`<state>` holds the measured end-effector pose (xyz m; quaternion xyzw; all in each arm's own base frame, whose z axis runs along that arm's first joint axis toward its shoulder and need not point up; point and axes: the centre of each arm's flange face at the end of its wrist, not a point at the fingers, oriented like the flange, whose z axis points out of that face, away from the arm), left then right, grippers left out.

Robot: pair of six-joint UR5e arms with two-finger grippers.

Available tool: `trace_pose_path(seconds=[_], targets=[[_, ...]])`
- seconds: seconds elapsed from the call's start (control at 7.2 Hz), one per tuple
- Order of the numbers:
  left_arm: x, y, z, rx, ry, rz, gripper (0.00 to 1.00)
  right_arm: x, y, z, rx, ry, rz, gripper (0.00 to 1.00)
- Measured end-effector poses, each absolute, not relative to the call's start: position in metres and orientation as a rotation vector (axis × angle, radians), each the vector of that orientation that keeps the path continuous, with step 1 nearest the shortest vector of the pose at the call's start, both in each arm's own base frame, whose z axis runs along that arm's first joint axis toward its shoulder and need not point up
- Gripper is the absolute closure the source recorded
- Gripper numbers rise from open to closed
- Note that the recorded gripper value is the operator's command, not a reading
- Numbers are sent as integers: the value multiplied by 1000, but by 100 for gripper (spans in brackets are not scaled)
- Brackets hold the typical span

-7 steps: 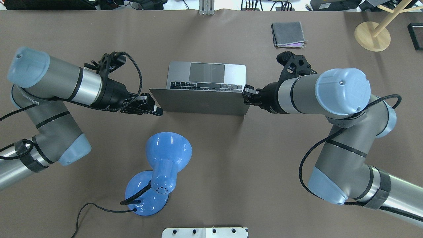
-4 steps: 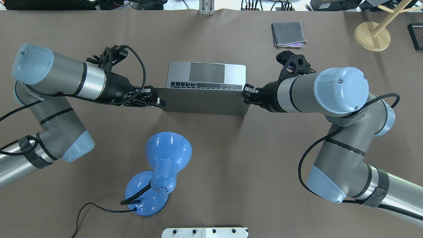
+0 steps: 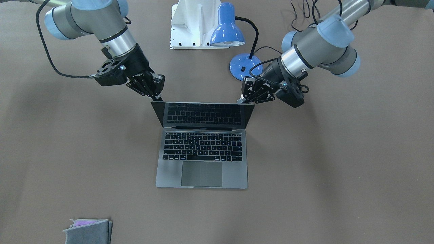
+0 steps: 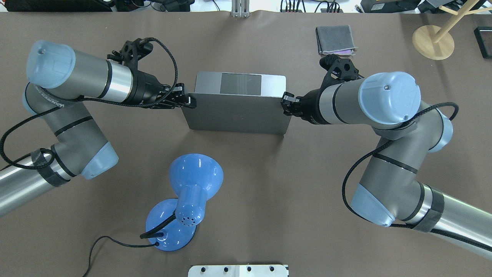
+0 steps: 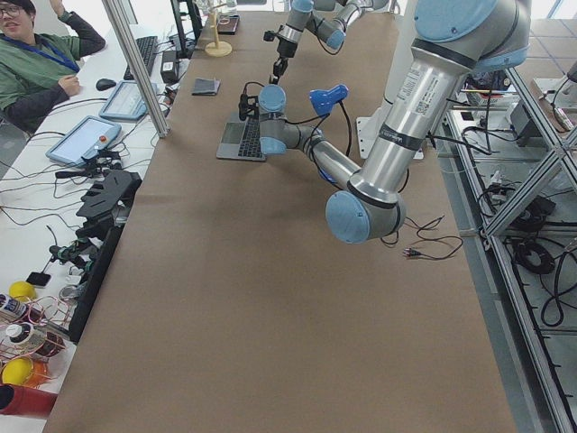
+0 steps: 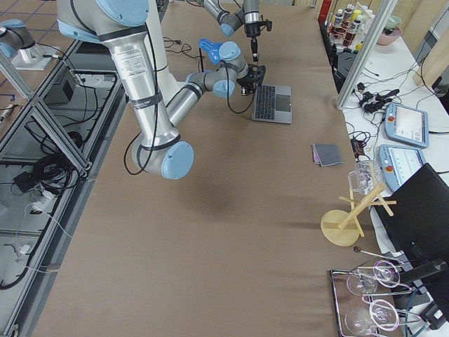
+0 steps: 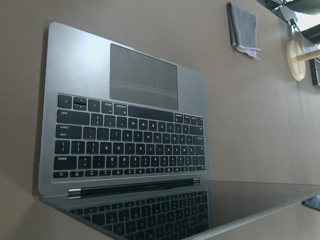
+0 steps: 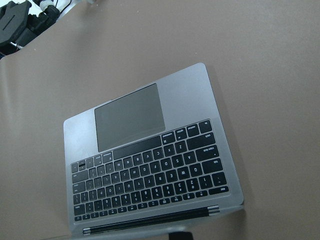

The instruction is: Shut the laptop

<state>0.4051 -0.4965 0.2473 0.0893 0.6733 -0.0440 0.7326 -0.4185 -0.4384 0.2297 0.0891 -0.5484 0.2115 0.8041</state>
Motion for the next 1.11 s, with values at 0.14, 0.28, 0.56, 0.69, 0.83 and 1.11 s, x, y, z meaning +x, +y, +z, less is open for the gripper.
trace_pose_path(seconds=[0.14,0.28,0.56,0.69,0.83,1.11], targets=[[406,-506,247,203,1472,-113,100,-421,-445,233,192,-1165,460,100],[403,-517,248,209,1462,-130,100,-422,-454,236,196,-1153,470,100],[402,-542,250,221,1441,-165,100,-430,-480,239,204,-1127,493,100],[409,-558,249,236,1426,-183,100,-435,-493,243,203,-1109,505,100],[419,-573,252,261,1399,-190,100,-442,-506,248,201,-1089,517,100],[442,-603,258,300,1331,-200,100,-458,-533,259,193,-1041,536,100]])
